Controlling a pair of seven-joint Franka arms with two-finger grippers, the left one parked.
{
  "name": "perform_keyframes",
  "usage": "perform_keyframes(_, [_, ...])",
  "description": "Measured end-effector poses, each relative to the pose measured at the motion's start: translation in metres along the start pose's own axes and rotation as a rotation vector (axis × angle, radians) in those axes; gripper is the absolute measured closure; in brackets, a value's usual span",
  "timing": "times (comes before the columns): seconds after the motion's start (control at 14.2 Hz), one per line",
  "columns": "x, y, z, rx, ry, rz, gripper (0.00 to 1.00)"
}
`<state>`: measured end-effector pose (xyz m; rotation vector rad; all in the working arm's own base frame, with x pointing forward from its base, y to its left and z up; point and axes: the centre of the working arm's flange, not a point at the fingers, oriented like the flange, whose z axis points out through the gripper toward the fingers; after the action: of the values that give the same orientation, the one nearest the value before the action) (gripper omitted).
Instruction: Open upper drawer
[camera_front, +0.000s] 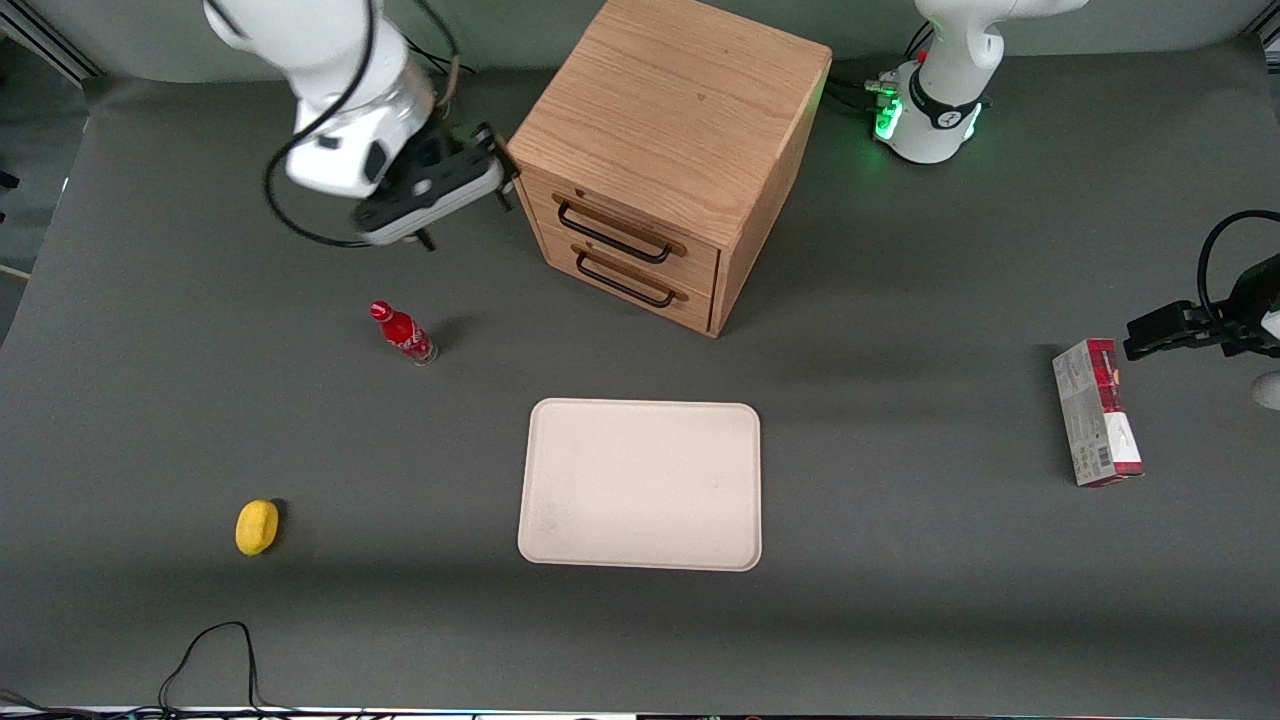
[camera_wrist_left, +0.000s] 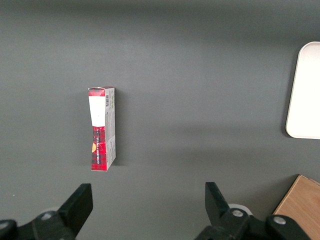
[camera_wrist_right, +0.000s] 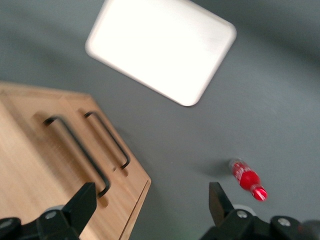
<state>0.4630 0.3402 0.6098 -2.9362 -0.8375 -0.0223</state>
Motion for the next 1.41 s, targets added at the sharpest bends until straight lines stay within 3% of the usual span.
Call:
perform_keyframes(0.14, [0.001, -0.010, 0.012, 0.018, -0.038, -0.171, 0.00])
perform_keyframes(0.21, [0.004, -0.010, 0.020, 0.058, -0.054, -0.221, 0.00])
perform_keyframes(0.42, [0.016, -0.013, 0.049, 0.247, -0.090, -0.289, 0.00])
perform_keyframes(0.7, [0.028, -0.027, 0.095, 0.328, -0.164, -0.336, 0.00])
perform_keyframes(0.99, [0.037, -0.042, 0.147, 0.300, -0.220, -0.377, 0.00])
perform_keyframes(1.41, [0.049, -0.051, 0.204, 0.281, -0.231, -0.397, 0.00])
